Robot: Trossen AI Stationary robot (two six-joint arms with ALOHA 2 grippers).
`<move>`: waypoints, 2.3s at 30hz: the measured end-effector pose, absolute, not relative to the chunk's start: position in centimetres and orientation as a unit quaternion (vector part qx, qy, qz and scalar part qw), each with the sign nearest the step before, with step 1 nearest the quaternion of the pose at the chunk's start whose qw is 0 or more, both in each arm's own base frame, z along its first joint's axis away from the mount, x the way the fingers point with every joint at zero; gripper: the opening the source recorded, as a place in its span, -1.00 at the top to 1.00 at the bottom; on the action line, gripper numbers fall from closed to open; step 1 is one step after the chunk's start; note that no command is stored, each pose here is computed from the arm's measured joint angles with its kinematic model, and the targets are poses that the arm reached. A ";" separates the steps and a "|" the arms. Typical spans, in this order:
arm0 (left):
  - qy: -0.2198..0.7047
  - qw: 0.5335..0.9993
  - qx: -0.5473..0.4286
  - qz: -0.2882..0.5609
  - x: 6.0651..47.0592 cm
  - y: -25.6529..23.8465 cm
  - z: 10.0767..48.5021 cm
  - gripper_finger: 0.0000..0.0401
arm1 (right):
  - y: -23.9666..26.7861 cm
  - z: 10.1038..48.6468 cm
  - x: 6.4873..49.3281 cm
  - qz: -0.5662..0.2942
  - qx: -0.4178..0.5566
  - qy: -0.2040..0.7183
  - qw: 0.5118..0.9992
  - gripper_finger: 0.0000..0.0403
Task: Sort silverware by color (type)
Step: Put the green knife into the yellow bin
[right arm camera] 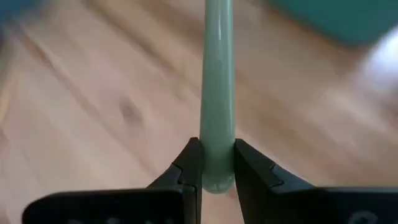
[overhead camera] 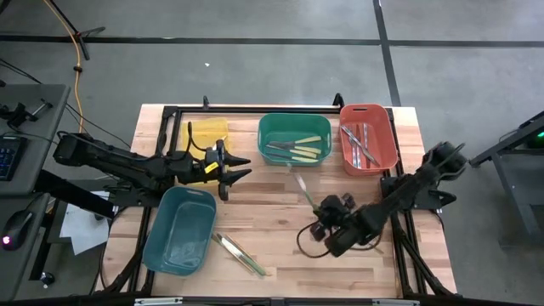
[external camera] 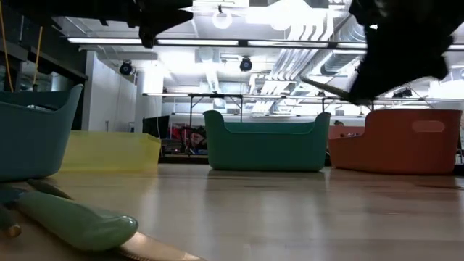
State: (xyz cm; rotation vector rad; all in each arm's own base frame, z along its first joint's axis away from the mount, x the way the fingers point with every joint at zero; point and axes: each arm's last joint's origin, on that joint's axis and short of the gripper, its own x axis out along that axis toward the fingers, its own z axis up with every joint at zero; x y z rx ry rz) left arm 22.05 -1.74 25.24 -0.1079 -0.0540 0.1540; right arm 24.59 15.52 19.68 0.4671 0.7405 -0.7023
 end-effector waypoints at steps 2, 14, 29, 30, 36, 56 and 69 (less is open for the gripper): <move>-0.026 0.996 -0.044 0.077 22.1 -1.8 25.2 0.34 | 14.7 19.2 24.3 -0.331 0.225 0.280 0.872 0.76; -0.012 0.996 -0.016 0.089 22.9 -1.4 24.4 0.34 | 7.7 17.8 27.3 -0.312 0.114 0.115 0.936 0.76; -0.018 0.994 0.013 0.107 23.7 -0.6 24.3 0.34 | 3.2 20.3 29.6 -0.237 0.004 0.060 0.970 0.76; -0.020 0.994 0.015 0.107 23.7 -0.6 24.4 0.34 | 3.0 20.5 29.7 -0.226 -0.001 0.052 0.973 0.76; -0.027 0.994 0.014 0.107 23.8 -0.6 24.5 0.27 | 1.7 21.4 30.1 -0.159 0.006 0.012 0.987 0.76; -0.072 0.995 -0.025 0.062 25.9 -1.0 23.1 -0.20 | 2.1 21.4 33.3 -0.087 -0.015 0.009 0.996 0.76; -0.076 0.996 -0.028 0.041 25.9 -1.1 23.1 -0.18 | 2.3 21.0 33.9 -0.057 -0.019 0.036 0.998 0.76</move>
